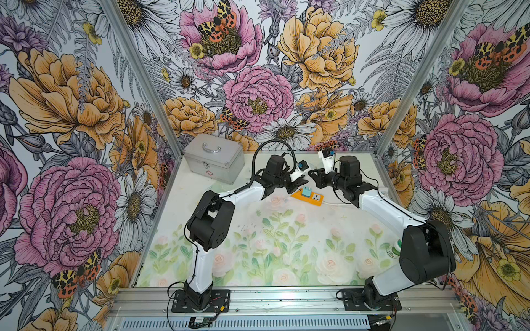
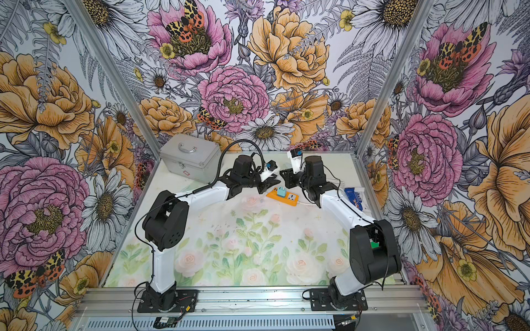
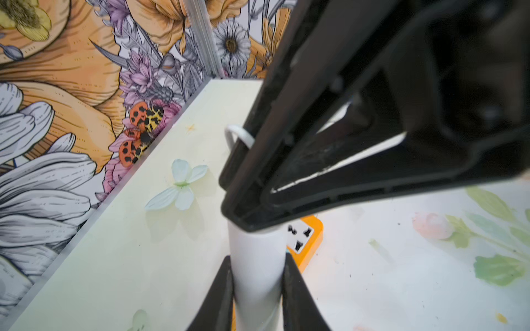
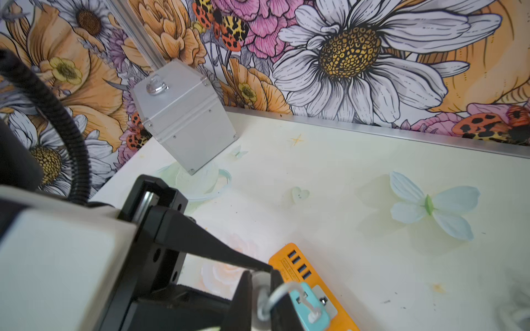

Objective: Charge the electric toothbrush
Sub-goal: Insert the charging cable into the electric toothbrush.

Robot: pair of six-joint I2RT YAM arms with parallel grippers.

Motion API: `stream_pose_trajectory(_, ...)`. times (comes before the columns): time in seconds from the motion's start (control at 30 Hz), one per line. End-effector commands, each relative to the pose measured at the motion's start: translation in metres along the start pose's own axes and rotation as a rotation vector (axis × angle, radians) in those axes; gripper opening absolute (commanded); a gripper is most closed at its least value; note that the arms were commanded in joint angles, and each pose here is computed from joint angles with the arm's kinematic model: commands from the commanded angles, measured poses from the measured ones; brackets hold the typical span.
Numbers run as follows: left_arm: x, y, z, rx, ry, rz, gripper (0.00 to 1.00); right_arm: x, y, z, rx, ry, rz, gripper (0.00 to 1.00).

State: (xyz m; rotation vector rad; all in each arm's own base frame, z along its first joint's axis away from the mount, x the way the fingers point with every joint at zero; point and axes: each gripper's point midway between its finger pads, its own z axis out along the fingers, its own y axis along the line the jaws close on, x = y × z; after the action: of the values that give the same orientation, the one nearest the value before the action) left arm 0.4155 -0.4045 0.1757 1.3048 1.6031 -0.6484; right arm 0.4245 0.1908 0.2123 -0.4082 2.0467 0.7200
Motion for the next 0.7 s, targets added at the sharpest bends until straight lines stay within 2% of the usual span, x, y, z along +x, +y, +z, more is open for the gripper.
stream_pose_trajectory(0.0, -0.120, -0.016, -0.030, 0.002, -0.272, 0.290, 0.00, 0.077, 0.025, 0.009, -0.116, 0.261, 0.118, 0.23)
stream_pose_trajectory(0.2, -0.089, -0.022, -0.025, 0.016, -0.151, 0.296, 0.00, 0.054, 0.027, -0.009, -0.118, 0.194, 0.100, 0.34)
stream_pose_trajectory(0.23, -0.087, -0.022, -0.024, 0.016, -0.141, 0.300, 0.00, 0.051, 0.028, -0.012, -0.121, 0.186, 0.099, 0.39)
stream_pose_trajectory(0.27, -0.084, -0.022, -0.023, 0.020, -0.128, 0.303, 0.00, 0.048, 0.029, -0.015, -0.126, 0.178, 0.101, 0.50)
stream_pose_trajectory(0.33, -0.078, -0.021, -0.021, 0.019, -0.100, 0.305, 0.00, 0.045, 0.031, -0.020, -0.135, 0.169, 0.103, 0.63)
stream_pose_trajectory(0.47, -0.062, -0.021, -0.013, 0.028, -0.025, 0.329, 0.00, 0.045, 0.031, -0.028, -0.138, 0.166, 0.111, 1.00)
stream_pose_trajectory(0.67, -0.037, -0.018, -0.002, 0.030, 0.068, 0.339, 0.00, 0.044, 0.028, -0.037, -0.140, 0.155, 0.129, 1.00)
